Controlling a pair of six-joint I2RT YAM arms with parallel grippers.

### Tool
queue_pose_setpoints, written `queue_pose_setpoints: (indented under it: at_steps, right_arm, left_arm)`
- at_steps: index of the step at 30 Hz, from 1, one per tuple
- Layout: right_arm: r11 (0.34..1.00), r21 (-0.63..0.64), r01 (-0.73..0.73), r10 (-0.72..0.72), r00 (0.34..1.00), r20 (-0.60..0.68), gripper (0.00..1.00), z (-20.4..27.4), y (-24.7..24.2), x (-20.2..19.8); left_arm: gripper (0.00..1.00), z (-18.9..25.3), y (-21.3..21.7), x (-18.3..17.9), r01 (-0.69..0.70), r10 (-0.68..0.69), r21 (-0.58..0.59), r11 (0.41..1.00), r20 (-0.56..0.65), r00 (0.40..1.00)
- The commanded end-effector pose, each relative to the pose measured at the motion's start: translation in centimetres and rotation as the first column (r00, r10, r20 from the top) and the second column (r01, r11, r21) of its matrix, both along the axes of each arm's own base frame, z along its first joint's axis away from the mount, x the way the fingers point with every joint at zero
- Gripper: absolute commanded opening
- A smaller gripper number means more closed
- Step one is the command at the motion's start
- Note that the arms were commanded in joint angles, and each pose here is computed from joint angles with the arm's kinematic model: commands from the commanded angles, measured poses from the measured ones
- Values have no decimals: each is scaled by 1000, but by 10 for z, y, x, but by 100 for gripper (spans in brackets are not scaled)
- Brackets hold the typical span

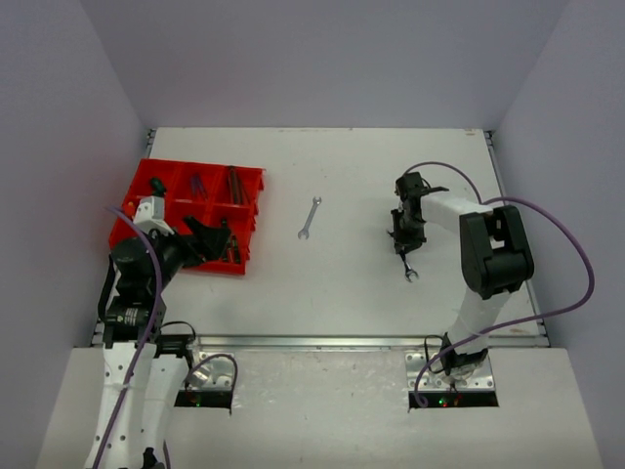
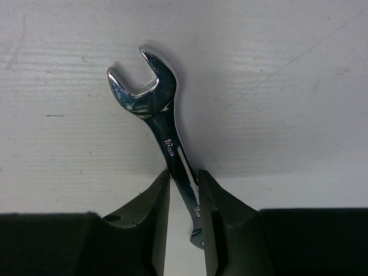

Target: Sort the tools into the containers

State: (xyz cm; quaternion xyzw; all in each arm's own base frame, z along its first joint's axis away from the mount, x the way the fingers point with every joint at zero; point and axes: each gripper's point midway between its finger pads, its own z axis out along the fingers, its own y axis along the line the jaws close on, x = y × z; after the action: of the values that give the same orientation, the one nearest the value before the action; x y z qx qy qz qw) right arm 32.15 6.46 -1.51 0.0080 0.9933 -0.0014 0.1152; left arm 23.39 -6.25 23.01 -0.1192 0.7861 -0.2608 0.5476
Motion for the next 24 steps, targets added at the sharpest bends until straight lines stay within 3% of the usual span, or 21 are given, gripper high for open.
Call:
queue_pose_setpoints:
  at_steps: [1,3,6,10,16,24]
  right_arm:
    - [999,-49,-17,10,990,-139,27,-32,-11,-40]
    - [998,-53,-21,13,989,-146,23,-33,-11,-43]
    - [998,-54,-33,23,986,-166,1,-37,-8,-45]
    - [999,6,-43,43,994,-99,0,-22,10,-44]
    - [993,72,-98,90,991,103,0,11,43,-38]
    - [965,142,-222,182,950,252,0,27,79,-45]
  left_arm:
    - [100,9,-6,4,37,-37,7,999,42,998]
    - [100,9,-6,4,41,-41,6,999,42,998]
    - [100,9,-8,4,48,-48,4,999,40,998]
    - [100,9,-9,4,57,-57,4,998,41,997]
    - [100,4,-23,5,143,-142,-23,990,15,990]
    - [100,-8,-47,5,259,-263,-161,952,-5,965]
